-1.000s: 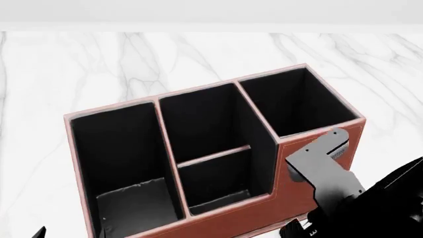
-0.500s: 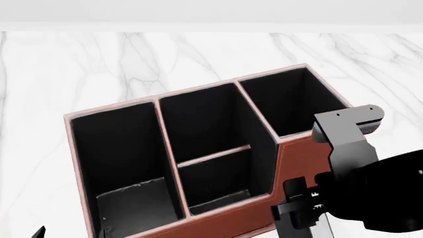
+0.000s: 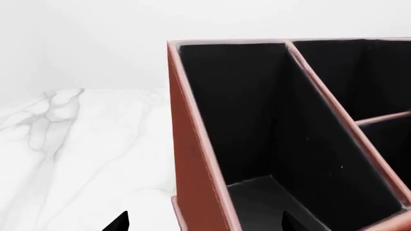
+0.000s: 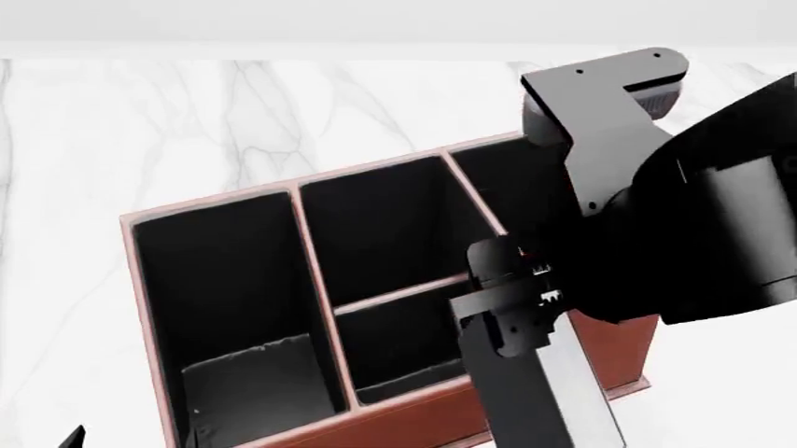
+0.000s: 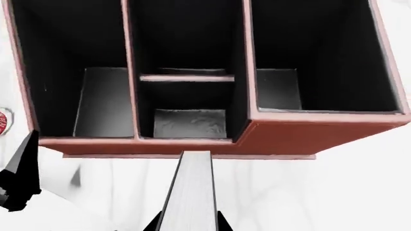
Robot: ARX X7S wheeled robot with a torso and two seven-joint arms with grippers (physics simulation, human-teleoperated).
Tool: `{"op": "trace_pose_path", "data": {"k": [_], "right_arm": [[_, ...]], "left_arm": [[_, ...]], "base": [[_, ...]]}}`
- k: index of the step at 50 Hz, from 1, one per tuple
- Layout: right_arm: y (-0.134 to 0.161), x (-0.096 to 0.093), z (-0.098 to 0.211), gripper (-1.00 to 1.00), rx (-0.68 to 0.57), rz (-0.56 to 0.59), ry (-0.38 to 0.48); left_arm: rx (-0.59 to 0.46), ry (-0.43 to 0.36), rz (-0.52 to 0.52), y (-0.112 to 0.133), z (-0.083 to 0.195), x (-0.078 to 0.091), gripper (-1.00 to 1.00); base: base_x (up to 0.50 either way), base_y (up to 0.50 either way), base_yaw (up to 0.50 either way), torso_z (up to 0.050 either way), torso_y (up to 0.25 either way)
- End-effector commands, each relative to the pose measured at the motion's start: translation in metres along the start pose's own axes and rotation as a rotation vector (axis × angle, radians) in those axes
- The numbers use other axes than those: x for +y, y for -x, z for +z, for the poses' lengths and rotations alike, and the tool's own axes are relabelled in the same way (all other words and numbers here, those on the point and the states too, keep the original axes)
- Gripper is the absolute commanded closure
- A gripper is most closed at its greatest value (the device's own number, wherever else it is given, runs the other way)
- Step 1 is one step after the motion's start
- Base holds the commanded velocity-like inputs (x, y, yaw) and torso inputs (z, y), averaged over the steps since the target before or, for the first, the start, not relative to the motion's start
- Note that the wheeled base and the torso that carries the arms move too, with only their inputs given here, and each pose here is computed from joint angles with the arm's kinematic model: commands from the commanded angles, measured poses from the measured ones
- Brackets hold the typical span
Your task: Pick up the book and place it in the left compartment of the caddy.
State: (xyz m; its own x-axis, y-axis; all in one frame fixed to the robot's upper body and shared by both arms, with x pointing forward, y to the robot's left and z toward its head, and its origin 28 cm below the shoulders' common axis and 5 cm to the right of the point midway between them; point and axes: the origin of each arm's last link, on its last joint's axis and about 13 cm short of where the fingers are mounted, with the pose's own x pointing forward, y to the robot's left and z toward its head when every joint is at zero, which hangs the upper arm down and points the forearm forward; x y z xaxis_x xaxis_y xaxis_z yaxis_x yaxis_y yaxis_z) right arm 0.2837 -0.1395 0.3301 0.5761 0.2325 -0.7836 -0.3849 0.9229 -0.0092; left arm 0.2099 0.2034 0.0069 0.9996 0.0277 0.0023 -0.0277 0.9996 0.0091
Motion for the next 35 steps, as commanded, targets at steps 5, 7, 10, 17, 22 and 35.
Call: {"op": "trace_pose_path", "data": {"k": [5, 7, 10, 17, 22, 35], "right_arm": [[0.074, 0.037, 0.059, 1.00, -0.159, -0.005, 0.110], [0.070, 0.038, 0.065, 1.00, -0.166, -0.002, 0.112], [0.057, 0.042, 0.072, 1.00, -0.172, 0.012, 0.119], [0.033, 0.050, 0.084, 1.00, -0.176, 0.071, 0.129], [0.017, 0.057, 0.089, 1.00, -0.170, 0.096, 0.148], [-0.007, 0.081, 0.105, 1.00, -0.177, 0.204, 0.208]], "left_arm": [[-0.001, -0.003, 0.000, 0.000, 0.000, 0.000, -1.00], [-0.002, -0.002, 0.000, 0.000, 0.000, 0.000, -1.00], [-0.003, -0.002, 0.002, 0.000, 0.000, 0.000, -1.00], [-0.003, -0.002, 0.001, -0.001, 0.000, 0.000, -1.00], [-0.003, -0.002, -0.001, -0.001, 0.000, 0.000, -1.00], [-0.002, 0.003, 0.001, -0.001, 0.001, 0.000, -1.00]], "base": [[0.00, 0.00, 0.00, 0.000, 0.002], [0.00, 0.00, 0.00, 0.000, 0.000], [0.00, 0.00, 0.00, 0.000, 0.000], [0.00, 0.00, 0.00, 0.000, 0.000], [0.00, 0.00, 0.00, 0.000, 0.002], [0.00, 0.00, 0.00, 0.000, 0.001]]}}
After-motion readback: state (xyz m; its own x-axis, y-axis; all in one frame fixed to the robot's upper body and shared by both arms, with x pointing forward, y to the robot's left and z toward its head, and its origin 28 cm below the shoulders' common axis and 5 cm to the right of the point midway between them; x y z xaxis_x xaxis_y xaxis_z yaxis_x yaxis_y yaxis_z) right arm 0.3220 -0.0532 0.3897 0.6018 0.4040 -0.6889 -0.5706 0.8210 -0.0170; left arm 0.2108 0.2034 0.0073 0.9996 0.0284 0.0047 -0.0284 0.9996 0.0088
